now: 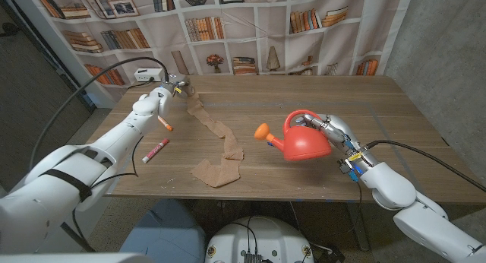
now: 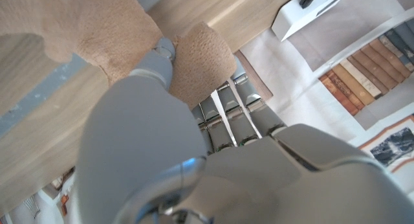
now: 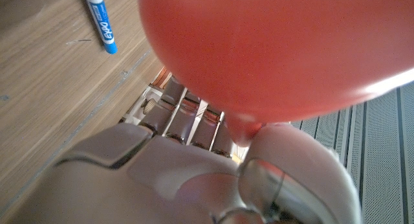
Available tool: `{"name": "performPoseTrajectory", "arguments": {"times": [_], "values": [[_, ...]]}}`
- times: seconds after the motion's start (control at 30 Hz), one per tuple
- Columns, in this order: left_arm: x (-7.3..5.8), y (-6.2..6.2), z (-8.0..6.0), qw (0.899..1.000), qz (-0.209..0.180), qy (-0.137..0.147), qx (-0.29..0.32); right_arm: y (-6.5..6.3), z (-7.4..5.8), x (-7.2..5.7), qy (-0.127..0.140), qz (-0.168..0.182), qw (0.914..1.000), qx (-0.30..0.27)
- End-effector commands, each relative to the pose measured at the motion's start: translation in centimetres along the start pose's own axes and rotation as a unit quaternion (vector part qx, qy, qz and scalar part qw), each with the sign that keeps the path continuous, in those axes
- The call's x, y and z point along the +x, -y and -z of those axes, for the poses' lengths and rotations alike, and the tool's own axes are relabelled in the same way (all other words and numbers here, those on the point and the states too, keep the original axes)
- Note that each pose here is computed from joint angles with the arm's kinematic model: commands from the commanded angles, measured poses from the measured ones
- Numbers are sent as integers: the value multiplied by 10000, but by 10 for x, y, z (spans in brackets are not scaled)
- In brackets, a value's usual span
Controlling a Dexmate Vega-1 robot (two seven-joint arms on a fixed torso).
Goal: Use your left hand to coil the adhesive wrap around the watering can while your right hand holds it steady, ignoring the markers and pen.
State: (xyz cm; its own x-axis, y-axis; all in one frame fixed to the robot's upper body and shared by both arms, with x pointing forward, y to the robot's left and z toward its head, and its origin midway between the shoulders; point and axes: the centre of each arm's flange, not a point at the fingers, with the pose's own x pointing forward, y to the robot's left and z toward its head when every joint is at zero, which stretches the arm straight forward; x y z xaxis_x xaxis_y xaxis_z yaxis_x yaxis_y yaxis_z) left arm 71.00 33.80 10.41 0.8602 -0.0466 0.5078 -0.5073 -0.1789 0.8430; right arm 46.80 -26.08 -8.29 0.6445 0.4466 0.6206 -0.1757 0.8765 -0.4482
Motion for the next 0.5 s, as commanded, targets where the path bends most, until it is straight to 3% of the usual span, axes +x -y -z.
{"name": "performPoseTrajectory", "arguments": {"times": [0.03,0.3,0.5], "values": [[-20,-39,-7,9974,-675,104,-248,6,6,-9,100,162,9998,85],[-34,-65,-13,9939,-1001,186,-422,12,7,-11,249,219,9994,128],[-47,-81,-17,9906,-1213,220,-590,22,1,-11,410,372,9985,50]]}}
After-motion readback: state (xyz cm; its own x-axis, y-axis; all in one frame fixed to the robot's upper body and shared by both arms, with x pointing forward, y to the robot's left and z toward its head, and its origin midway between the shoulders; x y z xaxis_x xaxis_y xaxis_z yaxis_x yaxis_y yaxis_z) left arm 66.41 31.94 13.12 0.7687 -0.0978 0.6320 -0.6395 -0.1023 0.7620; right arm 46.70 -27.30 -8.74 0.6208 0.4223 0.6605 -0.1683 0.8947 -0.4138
